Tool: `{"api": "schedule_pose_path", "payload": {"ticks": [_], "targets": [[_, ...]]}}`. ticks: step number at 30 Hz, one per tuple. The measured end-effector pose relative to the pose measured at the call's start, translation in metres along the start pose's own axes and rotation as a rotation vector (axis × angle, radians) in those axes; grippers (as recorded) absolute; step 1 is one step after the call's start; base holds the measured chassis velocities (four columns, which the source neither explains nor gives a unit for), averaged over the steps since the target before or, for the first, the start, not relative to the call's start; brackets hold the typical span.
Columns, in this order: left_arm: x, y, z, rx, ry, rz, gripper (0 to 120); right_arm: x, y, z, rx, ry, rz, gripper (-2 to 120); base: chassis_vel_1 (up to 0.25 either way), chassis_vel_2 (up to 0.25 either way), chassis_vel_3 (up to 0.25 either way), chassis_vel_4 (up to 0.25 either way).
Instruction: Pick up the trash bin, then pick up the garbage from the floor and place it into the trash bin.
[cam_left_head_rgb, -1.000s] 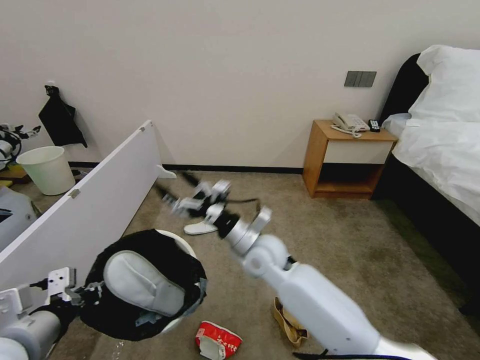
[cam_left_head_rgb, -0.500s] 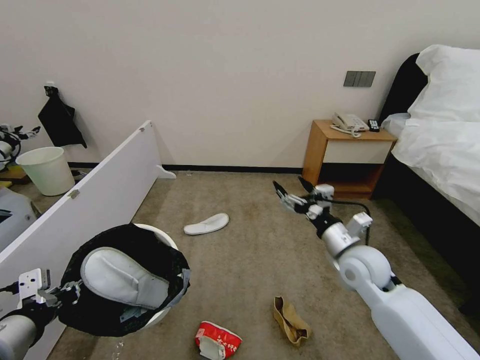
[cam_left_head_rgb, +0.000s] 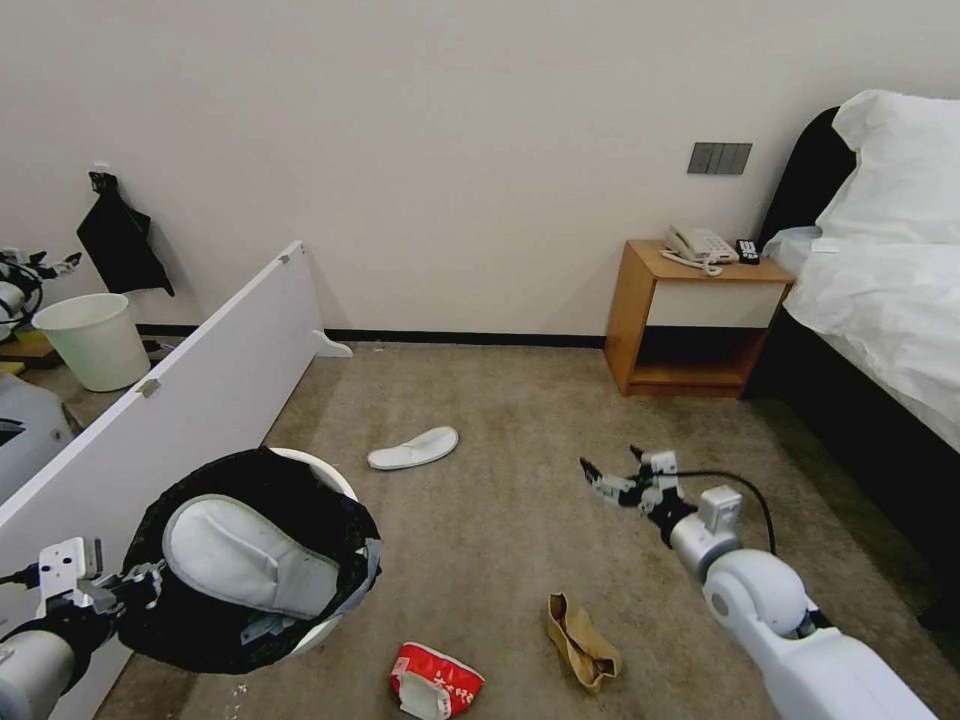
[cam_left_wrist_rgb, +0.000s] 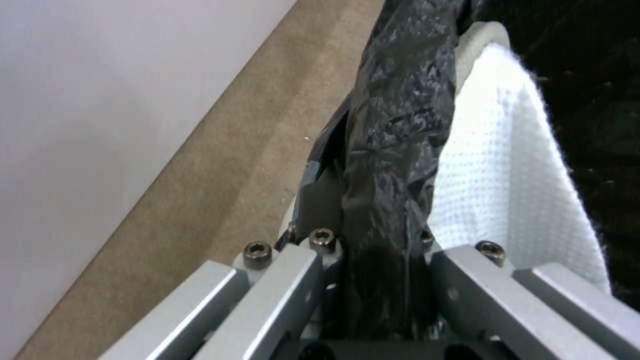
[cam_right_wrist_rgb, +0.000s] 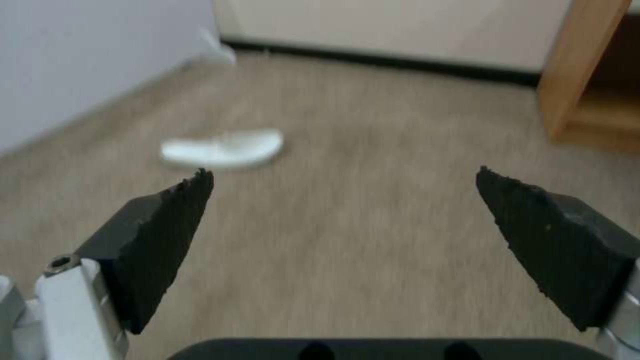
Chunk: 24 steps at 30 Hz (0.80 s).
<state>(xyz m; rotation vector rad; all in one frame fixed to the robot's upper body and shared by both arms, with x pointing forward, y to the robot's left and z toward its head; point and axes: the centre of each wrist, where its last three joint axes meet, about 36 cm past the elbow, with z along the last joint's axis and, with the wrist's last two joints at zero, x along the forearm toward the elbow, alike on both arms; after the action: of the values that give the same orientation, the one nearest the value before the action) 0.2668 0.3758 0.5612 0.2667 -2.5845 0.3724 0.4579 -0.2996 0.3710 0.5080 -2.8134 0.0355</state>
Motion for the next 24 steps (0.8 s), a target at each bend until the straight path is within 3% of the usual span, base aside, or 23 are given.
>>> {"api": "schedule_pose_path", "payload": {"ticks": [10, 24], "targets": [[0.000, -0.001, 0.000, -0.001, -0.003, 0.005, 3, -0.017, 0.024, 0.076, 0.032, 0.206, -0.025, 100, 0.000, 0.000, 0.000, 0.000], [-0.001, -0.002, 0.001, 0.003, -0.003, 0.004, 3, -0.016, 0.045, 0.112, 0.085, 0.313, -0.059, 100, 0.000, 0.000, 0.000, 0.000]]}}
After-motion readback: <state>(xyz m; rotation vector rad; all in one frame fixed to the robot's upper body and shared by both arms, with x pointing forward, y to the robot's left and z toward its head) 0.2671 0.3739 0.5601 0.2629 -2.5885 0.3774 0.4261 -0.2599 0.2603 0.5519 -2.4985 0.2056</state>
